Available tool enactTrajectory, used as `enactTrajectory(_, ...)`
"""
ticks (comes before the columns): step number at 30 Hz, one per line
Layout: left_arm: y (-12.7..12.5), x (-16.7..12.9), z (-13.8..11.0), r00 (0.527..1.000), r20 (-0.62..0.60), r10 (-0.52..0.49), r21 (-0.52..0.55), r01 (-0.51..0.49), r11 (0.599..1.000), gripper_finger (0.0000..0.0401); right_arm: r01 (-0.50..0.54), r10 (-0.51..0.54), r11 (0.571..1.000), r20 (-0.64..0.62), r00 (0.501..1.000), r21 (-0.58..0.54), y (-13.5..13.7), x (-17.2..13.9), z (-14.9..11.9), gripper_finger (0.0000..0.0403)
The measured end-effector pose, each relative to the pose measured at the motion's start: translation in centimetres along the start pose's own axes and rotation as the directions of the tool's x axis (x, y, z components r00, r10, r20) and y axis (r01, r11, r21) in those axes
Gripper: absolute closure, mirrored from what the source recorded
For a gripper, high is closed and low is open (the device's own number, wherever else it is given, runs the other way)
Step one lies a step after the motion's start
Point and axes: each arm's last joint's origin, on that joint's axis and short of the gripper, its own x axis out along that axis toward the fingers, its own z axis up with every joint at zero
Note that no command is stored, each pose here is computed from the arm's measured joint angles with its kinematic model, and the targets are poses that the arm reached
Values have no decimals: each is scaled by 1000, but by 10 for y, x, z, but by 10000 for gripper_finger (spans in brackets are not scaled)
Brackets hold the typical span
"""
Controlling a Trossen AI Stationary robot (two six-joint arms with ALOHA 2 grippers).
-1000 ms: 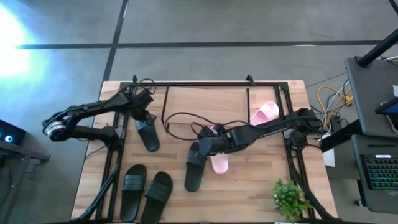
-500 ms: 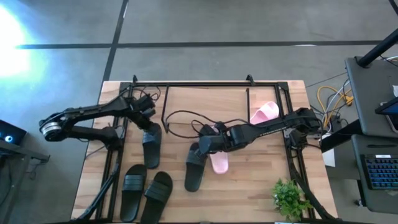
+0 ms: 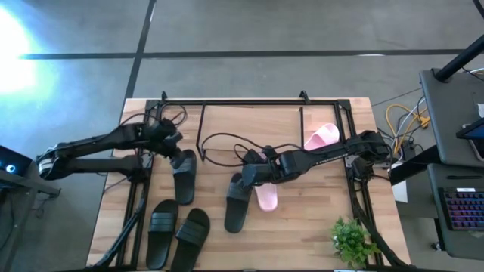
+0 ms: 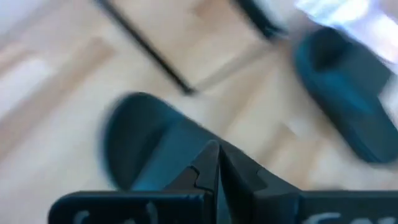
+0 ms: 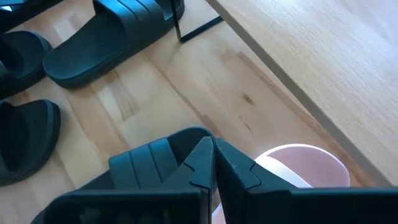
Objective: Pick and place slides into the shelf
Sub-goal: Put the black slides under the shelf
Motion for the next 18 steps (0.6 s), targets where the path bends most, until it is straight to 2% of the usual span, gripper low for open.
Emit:
enactTrajectory(2,-1,-2,-6,997,-47,-55,47,57,997,401,0,0,1000,0,1000,0,0,0,0,394)
enactTrajectory(6,-4,-4,-20,989,-149,-21,121,39,992,393,-1,1,1000,-2,1000,7,0,0,0,394)
enactTrajectory(9,-13,-7,-24,985,-169,-44,163,72,984,370,-2,2,1000,-2,1000,16,0,0,0,394)
enactTrajectory(13,-34,-16,-23,990,-137,-46,257,80,963,341,-1,1,1000,-2,1000,16,0,0,0,394)
enactTrajectory(18,-66,-29,-21,999,-53,-5,441,28,897,333,-1,1,1000,-2,1000,15,0,0,0,394)
